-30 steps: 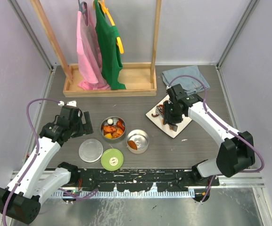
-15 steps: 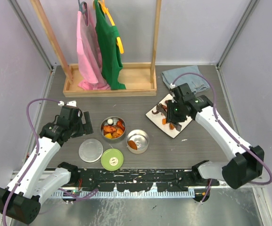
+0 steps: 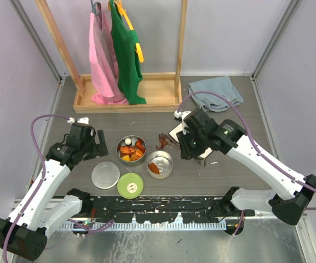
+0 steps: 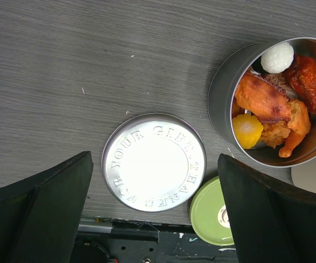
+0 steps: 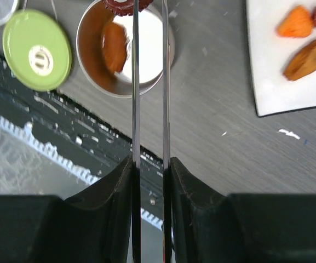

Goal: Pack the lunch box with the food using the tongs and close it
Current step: Place the fake food in the packing box.

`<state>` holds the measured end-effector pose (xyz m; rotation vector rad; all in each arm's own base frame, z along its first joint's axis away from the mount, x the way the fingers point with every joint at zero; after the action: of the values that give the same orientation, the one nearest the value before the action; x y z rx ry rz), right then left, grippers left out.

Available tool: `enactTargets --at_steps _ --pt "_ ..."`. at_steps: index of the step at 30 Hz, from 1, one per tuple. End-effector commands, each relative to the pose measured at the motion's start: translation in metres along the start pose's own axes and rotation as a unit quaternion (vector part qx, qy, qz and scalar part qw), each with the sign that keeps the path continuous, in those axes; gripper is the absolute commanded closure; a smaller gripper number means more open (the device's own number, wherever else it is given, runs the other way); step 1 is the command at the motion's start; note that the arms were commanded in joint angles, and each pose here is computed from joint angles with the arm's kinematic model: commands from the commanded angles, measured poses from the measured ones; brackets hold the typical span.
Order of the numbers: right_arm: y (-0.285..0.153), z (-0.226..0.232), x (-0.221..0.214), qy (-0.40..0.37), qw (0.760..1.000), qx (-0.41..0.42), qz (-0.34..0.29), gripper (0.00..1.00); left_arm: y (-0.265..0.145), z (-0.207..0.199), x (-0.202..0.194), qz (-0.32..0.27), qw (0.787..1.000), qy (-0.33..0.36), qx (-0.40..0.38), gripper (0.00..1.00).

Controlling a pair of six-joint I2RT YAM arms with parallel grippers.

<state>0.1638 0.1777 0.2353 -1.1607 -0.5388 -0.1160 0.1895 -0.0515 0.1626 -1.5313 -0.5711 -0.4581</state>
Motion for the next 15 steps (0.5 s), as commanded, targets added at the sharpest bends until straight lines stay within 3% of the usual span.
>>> enactTargets --at_steps 1,15 --pt "-0.007 0.011 -0.012 -0.030 0.999 -0.025 0.014 0.74 -0.003 0.000 0.007 -0.016 1.000 -0.002 0.000 0.02" --pt "0.008 0.019 -0.053 -0.055 0.994 -0.033 0.085 0.73 -0.004 0.000 0.008 -0.020 1.000 -0.002 -0.002 0.02"
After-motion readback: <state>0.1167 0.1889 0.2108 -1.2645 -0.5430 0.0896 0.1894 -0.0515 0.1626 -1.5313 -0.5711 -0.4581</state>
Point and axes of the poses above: each gripper's point midway between its finger pads, its own y axis out along the fingers, its own z axis along the line the jaws close on, x = y × z, the point moved 3 cm from there along -y, back along the fingers, and after that the axes turned 9 degrees about y, right-handed, at the moved point
